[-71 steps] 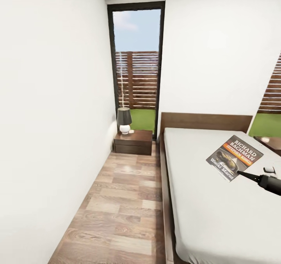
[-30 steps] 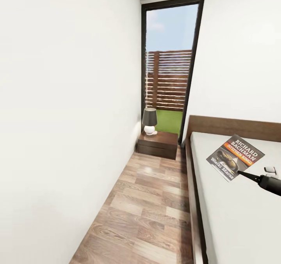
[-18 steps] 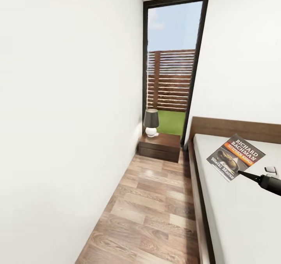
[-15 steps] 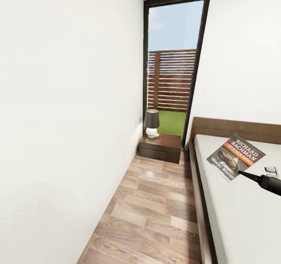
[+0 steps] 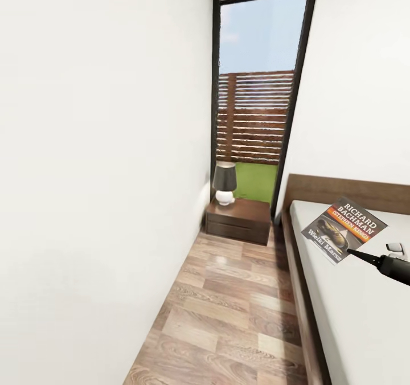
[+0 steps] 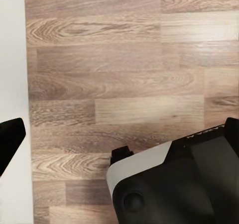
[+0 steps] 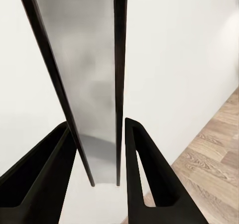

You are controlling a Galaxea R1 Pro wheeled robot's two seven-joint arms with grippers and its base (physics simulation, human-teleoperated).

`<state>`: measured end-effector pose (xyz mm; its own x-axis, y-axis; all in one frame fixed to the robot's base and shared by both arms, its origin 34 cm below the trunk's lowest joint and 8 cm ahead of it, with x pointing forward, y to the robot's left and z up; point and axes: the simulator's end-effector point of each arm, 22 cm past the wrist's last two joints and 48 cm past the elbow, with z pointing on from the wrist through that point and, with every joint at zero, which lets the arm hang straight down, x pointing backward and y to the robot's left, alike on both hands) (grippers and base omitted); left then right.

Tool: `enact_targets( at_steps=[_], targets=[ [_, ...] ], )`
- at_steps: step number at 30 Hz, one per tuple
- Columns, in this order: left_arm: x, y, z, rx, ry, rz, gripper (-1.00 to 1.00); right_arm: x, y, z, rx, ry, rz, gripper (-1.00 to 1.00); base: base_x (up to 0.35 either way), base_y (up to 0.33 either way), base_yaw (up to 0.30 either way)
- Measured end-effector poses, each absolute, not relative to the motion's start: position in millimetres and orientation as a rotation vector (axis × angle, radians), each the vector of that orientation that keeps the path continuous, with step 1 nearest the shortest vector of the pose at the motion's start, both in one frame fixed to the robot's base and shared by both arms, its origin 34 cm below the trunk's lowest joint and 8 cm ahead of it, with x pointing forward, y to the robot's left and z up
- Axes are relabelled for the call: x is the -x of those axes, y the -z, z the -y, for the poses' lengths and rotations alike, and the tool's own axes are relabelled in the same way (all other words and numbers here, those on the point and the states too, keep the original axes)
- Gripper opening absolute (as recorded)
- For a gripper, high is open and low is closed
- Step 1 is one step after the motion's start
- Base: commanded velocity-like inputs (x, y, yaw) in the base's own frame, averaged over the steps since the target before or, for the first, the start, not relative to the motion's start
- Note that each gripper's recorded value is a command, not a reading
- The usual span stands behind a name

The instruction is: In the bedroom, move the book from the bed onto either nightstand, and place the two sandals side by side next to the bed.

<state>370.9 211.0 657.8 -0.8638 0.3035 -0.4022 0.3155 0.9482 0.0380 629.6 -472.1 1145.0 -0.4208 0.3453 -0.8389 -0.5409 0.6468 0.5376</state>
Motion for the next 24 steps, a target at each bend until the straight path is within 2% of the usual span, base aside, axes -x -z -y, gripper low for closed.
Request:
enact_targets(
  at_steps=[19, 24],
  targets=[
    [-370.4, -657.4, -211.0, -0.447, 0.041, -2.691, 1.0, -623.5, -1151.1, 469.5, 0.183, -1.023, -1.729, -1.0, 0.347, 0.005, -0.06],
    [-370.5, -657.4, -210.9, -0.448, 0.041, -2.691, 1.0, -623.6, -1150.8, 469.6, 0.182, -1.023, -1.73, -1.0, 0.288, 0.0, -0.137]
  ],
)
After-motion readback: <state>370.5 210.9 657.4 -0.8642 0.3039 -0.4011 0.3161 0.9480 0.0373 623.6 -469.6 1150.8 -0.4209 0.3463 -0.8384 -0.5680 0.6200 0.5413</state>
